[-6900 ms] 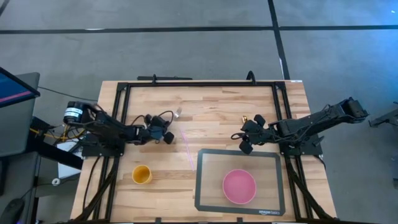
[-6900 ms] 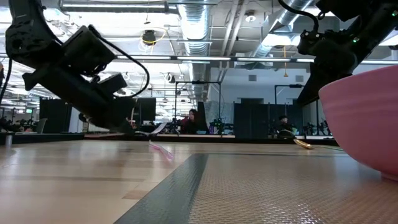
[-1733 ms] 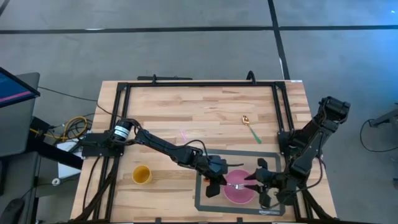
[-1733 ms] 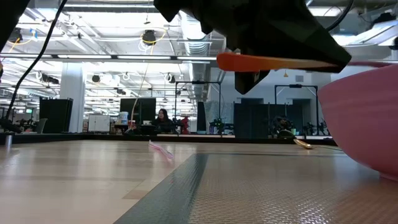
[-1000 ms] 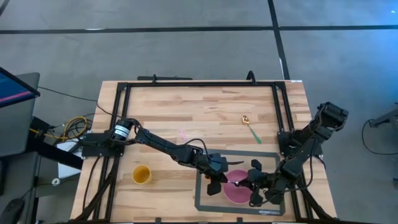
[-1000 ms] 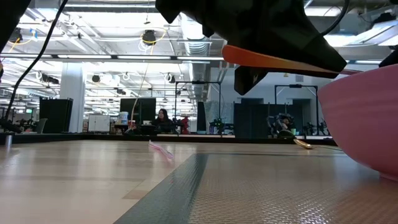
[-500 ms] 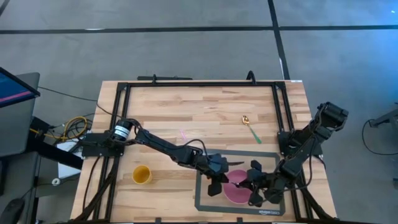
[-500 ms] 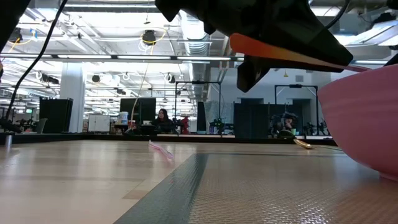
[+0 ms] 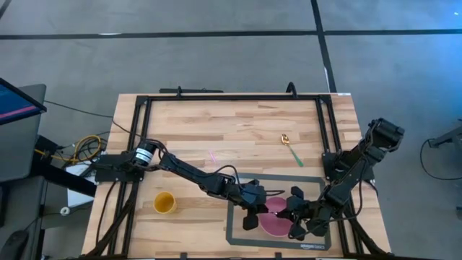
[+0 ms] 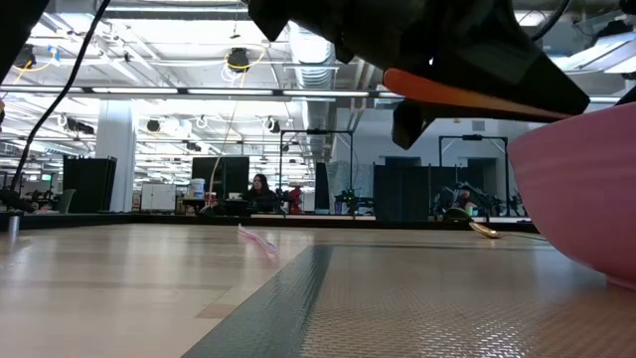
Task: Pick & Place Utensil
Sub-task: Put the fork in the pink bowl
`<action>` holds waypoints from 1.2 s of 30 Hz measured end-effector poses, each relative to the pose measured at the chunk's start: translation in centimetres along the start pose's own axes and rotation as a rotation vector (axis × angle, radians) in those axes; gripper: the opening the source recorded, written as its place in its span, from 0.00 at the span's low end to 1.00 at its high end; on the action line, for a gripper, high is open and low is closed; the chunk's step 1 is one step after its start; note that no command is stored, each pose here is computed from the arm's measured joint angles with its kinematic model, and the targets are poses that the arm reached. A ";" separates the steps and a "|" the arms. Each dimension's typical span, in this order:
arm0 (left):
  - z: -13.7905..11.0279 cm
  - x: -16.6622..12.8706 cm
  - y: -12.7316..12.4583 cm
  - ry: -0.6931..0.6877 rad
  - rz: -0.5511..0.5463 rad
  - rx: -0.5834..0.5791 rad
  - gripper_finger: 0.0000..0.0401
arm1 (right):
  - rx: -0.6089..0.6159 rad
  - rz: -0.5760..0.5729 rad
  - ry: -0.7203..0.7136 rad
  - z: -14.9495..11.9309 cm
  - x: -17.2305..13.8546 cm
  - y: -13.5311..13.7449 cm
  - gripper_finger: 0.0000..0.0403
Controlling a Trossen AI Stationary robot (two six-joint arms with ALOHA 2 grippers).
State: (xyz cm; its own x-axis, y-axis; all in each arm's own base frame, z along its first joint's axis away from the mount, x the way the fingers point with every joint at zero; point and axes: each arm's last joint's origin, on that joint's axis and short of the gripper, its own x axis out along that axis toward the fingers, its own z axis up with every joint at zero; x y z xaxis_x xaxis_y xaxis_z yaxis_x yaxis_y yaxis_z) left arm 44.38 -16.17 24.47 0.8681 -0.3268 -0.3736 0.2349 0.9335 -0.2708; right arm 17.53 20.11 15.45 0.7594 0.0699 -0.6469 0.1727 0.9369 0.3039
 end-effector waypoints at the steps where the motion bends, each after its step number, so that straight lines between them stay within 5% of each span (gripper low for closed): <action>1: -0.2 0.2 0.1 0.006 0.004 -0.001 0.05 | -0.004 -0.002 0.001 0.0 0.0 0.0 0.00; 36: -1.4 0.5 0.7 0.032 0.016 0.073 0.05 | 0.000 0.023 0.057 -0.2 0.1 0.0 0.00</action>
State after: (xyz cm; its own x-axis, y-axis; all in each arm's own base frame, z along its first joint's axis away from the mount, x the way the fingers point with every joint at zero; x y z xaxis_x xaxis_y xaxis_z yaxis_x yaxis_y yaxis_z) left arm 44.32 -15.88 22.84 0.8579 -0.3152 -0.4059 0.2534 0.9466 -0.1993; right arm 17.46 20.14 15.25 0.7263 0.1106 -0.6784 0.1558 0.9348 0.3193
